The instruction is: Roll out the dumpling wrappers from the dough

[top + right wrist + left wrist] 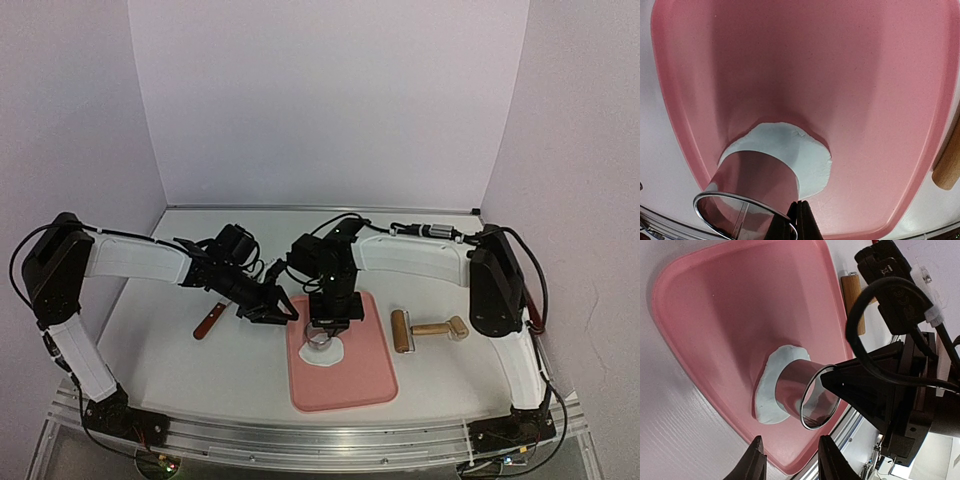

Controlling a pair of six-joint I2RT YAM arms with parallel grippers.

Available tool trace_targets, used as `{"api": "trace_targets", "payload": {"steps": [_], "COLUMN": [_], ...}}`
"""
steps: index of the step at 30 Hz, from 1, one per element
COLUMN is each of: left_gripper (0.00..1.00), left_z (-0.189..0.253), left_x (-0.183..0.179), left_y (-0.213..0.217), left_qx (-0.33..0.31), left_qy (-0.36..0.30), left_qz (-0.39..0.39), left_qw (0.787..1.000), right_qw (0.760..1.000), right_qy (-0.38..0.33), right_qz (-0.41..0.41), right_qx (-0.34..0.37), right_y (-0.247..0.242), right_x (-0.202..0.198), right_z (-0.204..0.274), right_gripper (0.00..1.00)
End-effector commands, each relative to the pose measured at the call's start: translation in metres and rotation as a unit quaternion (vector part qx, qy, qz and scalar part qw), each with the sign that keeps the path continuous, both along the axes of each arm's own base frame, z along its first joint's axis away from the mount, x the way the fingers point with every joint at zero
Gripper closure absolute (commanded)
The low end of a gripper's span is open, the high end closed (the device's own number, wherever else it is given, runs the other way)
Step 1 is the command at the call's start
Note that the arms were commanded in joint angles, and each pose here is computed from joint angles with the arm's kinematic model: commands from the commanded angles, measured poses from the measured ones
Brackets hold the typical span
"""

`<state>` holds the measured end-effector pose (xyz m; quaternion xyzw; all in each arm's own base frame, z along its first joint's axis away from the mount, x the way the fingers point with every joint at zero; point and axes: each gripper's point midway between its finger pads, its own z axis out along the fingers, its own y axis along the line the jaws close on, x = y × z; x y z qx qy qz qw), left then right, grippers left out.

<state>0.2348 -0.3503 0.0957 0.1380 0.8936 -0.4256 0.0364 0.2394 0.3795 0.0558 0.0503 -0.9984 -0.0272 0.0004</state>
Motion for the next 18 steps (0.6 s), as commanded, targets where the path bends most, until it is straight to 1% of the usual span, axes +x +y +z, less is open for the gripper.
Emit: {"api": "trace_targets", "payload": {"steps": [1,18], "left_gripper": [0.67,0.71], "left_z": [0.019,0.012], "left_x": [0.007,0.001], "left_y": [-0.017,-0.026], "left_qx": [-0.031,-0.022], "left_qy": [-0.021,-0.017], "left_qz": [-0.011,-0.018], "left_qw": [0.999,0.999], "right_qw": [1.0,0.999], "right_qy": [0.006,0.02], "right_qz": [-0.004,0.005], "right_qx": [-0.02,-0.024], "right_y": [-0.005,-0.007], "right_x": [0.0,-0.002], "right_z": [-0.013,-0.024], "right_gripper": [1.0,1.0]}}
